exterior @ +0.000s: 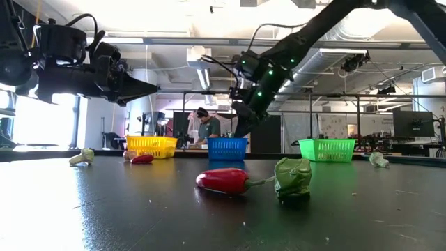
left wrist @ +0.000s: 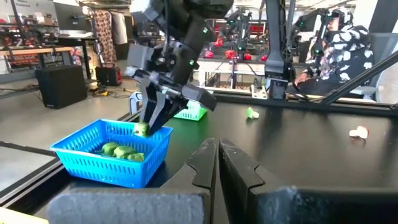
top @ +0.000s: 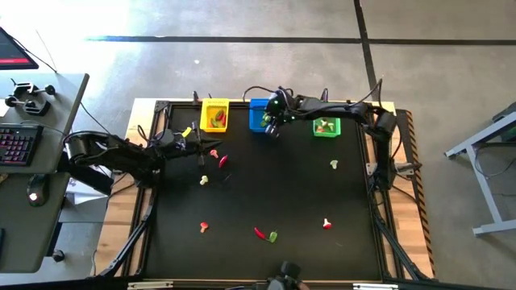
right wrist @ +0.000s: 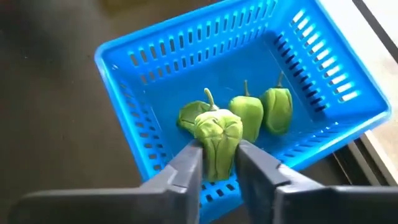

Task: Sort produce into baskets
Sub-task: Put the green chili pepper into the blue bin, then put the orange mushroom into the green bin

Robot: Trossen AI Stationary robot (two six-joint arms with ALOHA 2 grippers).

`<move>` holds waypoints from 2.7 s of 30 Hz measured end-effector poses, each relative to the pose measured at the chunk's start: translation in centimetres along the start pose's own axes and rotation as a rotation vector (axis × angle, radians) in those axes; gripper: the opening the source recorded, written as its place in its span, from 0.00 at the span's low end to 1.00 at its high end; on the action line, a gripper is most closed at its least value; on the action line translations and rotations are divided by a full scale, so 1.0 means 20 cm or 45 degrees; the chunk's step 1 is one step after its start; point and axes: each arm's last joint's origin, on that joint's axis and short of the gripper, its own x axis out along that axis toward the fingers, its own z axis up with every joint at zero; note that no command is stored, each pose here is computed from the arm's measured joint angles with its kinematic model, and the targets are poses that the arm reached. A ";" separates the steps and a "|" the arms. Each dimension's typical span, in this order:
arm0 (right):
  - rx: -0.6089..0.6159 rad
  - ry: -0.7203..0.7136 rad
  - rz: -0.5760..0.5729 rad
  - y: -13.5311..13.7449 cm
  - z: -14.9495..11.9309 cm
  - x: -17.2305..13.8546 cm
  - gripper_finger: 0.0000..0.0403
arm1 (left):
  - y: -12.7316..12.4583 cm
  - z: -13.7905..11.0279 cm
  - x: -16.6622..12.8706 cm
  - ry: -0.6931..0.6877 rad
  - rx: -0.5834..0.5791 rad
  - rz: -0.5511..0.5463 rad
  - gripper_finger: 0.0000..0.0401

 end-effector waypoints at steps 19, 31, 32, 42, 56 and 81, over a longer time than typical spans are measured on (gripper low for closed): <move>-0.076 -0.077 -0.155 0.13 -0.01 0.03 0.09 | 0.00 -0.02 0.00 0.049 0.003 0.032 0.02; 0.100 -0.452 -0.145 0.27 -0.18 -0.30 0.01 | 0.02 -0.01 0.09 0.174 -0.074 -0.044 0.00; 0.116 -0.461 -0.144 0.28 -0.21 -0.31 0.01 | 0.02 0.00 0.11 0.212 -0.087 -0.069 0.00; 0.257 -0.539 -0.159 0.39 -0.53 -0.32 0.00 | -0.01 0.03 0.26 0.729 -0.170 -0.134 0.00; 0.186 -0.541 -0.142 0.44 -0.58 -0.34 0.00 | 0.03 0.05 0.21 1.351 -0.245 0.395 0.17; 0.158 -0.567 -0.140 0.44 -0.57 -0.34 0.00 | 0.04 -0.01 0.24 1.405 -0.190 0.365 0.22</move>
